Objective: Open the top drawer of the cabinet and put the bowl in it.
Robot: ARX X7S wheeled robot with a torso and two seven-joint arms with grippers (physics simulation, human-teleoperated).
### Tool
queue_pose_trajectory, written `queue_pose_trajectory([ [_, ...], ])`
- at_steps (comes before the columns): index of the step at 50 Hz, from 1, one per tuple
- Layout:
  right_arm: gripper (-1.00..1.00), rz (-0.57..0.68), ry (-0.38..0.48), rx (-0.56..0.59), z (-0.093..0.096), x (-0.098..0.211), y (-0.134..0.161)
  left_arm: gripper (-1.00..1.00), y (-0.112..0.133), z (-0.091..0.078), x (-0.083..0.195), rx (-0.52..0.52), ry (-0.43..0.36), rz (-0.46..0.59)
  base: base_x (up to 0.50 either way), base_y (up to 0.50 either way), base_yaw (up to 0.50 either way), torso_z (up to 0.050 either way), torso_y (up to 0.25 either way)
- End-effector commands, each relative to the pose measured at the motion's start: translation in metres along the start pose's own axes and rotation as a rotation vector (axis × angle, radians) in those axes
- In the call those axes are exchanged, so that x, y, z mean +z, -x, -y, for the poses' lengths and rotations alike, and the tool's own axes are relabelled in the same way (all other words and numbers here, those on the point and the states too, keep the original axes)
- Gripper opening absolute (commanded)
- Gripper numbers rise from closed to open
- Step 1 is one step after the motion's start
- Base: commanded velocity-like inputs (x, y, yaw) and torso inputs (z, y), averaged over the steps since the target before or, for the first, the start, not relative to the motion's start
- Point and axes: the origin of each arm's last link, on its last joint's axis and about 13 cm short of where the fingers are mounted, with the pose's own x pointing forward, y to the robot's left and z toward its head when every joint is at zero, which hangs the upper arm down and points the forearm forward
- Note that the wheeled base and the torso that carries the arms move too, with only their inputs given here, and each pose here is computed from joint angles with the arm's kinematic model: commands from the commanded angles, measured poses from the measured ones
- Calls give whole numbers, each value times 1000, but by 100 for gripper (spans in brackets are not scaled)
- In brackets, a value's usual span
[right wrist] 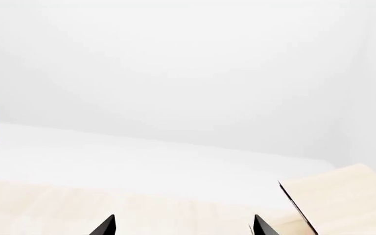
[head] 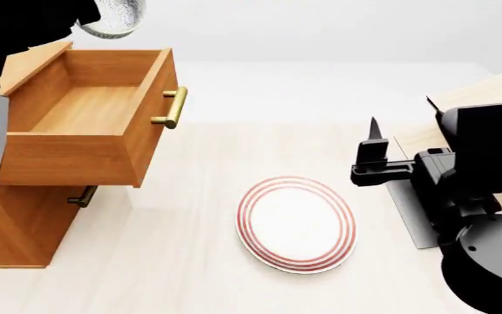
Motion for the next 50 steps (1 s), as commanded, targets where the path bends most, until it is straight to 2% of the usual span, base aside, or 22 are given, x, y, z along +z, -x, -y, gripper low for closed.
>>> queue_pose_trajectory([
  [1,100,-4,2,7,-2,-1,-2,-100,-8,-11,-6,57,-3,-6,0,0,0,0,0],
  [29,100,-10,2,8,-3,-2,-4,-100,-27,-34,-44,132,21,-80,0,0,0,0,0],
  [50,100,-18,5,12,-5,-5,-6,-100,-34,-41,-67,154,17,-118,0,0,0,0,0],
])
